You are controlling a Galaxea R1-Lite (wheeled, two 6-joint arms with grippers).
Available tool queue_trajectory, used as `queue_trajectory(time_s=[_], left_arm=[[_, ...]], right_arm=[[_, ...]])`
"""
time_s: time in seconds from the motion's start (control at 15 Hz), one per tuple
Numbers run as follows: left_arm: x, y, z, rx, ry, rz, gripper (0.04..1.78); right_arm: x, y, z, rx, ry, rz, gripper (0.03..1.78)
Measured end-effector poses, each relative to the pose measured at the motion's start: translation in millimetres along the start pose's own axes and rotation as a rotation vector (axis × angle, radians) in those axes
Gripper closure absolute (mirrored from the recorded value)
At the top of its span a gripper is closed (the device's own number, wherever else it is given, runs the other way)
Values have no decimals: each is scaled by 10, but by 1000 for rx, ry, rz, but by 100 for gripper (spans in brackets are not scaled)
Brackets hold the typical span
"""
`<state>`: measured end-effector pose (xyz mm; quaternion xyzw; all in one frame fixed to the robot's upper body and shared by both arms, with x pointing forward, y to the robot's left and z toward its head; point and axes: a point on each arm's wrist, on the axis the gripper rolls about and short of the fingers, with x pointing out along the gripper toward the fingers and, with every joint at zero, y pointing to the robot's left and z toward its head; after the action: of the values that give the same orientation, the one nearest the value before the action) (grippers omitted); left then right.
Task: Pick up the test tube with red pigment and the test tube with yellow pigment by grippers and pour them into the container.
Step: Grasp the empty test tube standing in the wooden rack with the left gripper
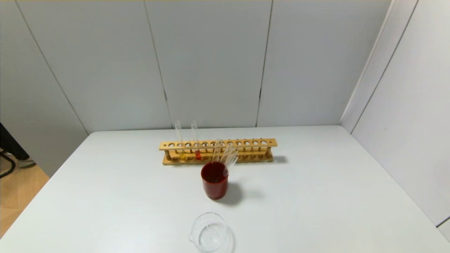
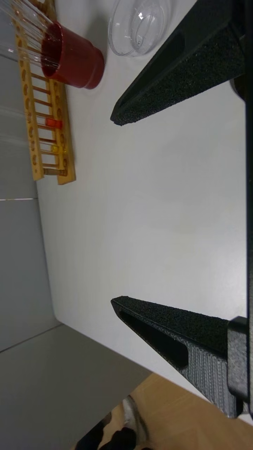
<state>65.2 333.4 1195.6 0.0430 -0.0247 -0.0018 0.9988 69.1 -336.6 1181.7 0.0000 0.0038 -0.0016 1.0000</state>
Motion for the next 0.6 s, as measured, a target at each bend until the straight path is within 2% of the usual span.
queue_trajectory(time_s=[0.4,0.6], left_arm=[[-346,49,718,103,-119,-30,10],[-375,84,1158,106,-123,-47,10]], right_arm=[[0,0,0,0,0,0,11],[0,0,0,0,0,0,11]])
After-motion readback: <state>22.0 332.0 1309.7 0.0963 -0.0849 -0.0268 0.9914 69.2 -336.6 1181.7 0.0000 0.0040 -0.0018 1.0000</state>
